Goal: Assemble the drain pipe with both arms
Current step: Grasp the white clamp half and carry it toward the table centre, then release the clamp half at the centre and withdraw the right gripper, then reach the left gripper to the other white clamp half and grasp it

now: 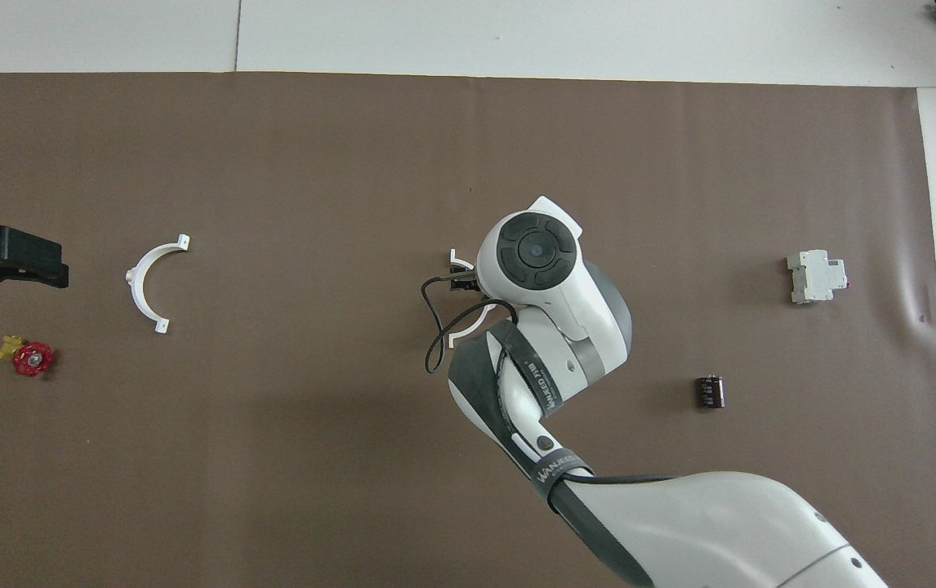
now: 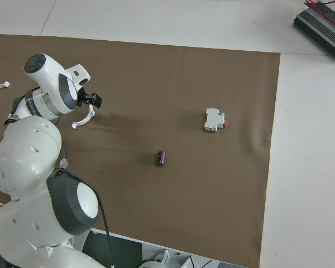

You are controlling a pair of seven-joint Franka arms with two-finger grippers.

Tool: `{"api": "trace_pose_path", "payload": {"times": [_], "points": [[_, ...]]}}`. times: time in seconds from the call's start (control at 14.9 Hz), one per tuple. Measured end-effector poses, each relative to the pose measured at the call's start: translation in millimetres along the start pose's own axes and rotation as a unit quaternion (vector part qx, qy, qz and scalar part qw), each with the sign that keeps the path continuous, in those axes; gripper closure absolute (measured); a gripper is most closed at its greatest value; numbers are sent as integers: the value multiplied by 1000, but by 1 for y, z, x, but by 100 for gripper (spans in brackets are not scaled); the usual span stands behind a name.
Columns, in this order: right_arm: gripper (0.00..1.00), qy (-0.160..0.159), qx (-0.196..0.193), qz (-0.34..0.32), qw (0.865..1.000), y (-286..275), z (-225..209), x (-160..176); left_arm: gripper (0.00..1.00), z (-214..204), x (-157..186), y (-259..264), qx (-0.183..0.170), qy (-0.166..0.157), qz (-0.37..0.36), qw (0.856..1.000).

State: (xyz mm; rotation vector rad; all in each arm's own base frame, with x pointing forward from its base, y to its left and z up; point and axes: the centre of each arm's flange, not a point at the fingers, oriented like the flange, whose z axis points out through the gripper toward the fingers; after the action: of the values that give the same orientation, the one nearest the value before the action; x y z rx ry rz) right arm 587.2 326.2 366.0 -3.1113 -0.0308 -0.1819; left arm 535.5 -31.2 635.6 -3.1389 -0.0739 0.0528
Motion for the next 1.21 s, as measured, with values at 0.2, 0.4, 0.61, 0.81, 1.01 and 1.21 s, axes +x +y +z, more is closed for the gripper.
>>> {"api": "trace_pose_path", "payload": {"times": [0.2,0.4,0.61,0.81,1.01,1.21], "points": [[0,7,-1,37,999,85,-84,24,0,0,0,1,0,0,1,1000],[0,3,-6,54,999,184,-142,32,0,0,0,2,0,0,2,1000],[0,-21,-12,53,998,250,-176,21,0,11,3,0,-2,19,-18,1000],[0,-47,-13,50,998,300,-203,4,0,49,-3,-1,-9,56,-65,996],[0,-67,-12,47,997,338,-228,-12,0,82,-8,-8,-16,92,-95,991],[0,-70,-35,47,996,353,-256,-17,0,119,2,-28,-18,104,-117,988]]}}
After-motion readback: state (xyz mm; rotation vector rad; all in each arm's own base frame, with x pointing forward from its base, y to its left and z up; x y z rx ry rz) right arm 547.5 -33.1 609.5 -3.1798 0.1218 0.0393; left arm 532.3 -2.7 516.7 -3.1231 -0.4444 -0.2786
